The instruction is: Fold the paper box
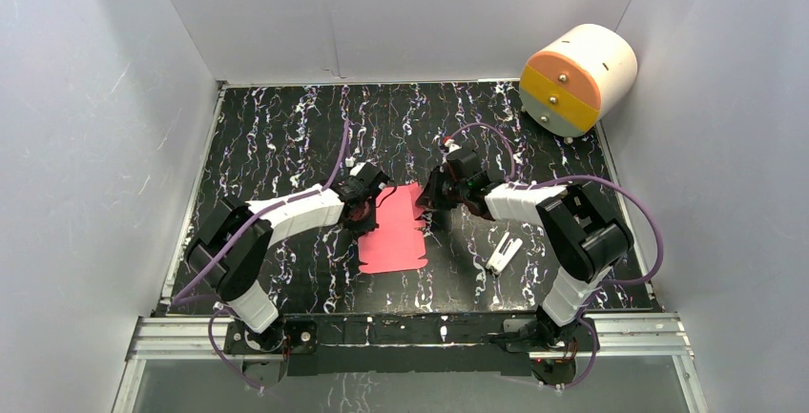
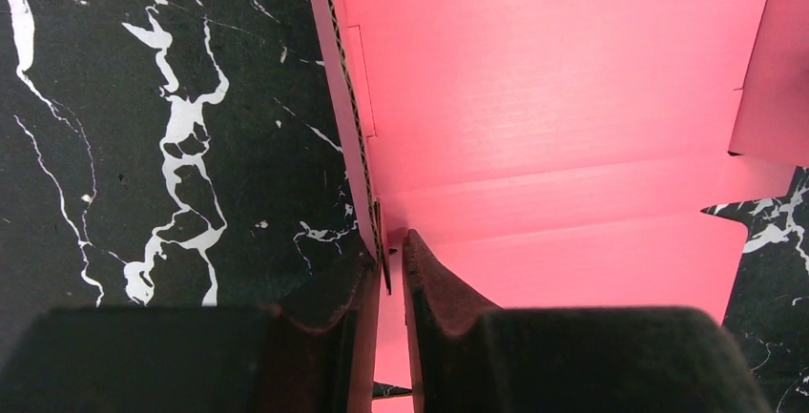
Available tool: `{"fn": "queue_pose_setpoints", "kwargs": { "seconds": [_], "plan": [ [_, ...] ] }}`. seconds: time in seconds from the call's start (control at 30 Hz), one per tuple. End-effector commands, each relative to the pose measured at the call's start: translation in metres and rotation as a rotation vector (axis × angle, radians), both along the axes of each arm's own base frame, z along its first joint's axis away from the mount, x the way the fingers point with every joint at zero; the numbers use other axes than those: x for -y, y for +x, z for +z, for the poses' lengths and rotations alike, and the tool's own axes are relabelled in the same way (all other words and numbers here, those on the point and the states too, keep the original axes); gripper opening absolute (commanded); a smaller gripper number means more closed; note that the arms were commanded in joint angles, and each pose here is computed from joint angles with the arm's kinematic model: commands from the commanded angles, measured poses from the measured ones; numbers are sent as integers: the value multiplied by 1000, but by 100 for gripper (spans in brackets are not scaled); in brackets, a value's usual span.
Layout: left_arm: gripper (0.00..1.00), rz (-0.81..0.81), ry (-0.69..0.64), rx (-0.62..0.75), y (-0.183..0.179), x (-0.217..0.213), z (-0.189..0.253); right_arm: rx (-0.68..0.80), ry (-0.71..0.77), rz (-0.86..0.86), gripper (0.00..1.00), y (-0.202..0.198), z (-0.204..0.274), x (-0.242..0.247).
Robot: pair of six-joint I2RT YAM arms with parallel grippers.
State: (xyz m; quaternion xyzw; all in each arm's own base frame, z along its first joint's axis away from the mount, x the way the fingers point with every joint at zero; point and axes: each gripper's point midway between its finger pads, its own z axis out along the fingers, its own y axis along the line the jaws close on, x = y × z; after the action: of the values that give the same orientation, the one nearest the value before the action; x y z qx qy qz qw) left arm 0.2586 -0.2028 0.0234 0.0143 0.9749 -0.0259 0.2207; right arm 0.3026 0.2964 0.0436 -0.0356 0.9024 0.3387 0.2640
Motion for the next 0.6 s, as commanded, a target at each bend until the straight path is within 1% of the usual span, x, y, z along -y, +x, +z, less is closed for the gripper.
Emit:
{"fn": "queue_pose_setpoints", "kwargs": {
  "seconds": [0.0, 0.17, 0.33, 0.43, 0.47, 0.57],
  "plan": [
    [12, 8, -9, 44, 6, 5, 13, 94, 62, 43, 20, 8, 37, -18],
    [5, 39, -33, 57, 2, 1, 12, 141, 65, 39, 29, 8, 45, -13],
    [0, 67, -58, 71, 0, -1, 12, 162, 47, 28, 43, 5, 48, -5],
    [0, 89, -75, 78, 0, -4, 11, 173, 40, 4, 50, 2, 47, 6],
    [0, 99, -86, 78, 0, -4, 11, 170, 38, -6, 54, 0, 46, 10],
    [0, 127, -142, 77, 1, -5, 11, 154, 39, -35, 61, -4, 42, 22]
  ]
}}
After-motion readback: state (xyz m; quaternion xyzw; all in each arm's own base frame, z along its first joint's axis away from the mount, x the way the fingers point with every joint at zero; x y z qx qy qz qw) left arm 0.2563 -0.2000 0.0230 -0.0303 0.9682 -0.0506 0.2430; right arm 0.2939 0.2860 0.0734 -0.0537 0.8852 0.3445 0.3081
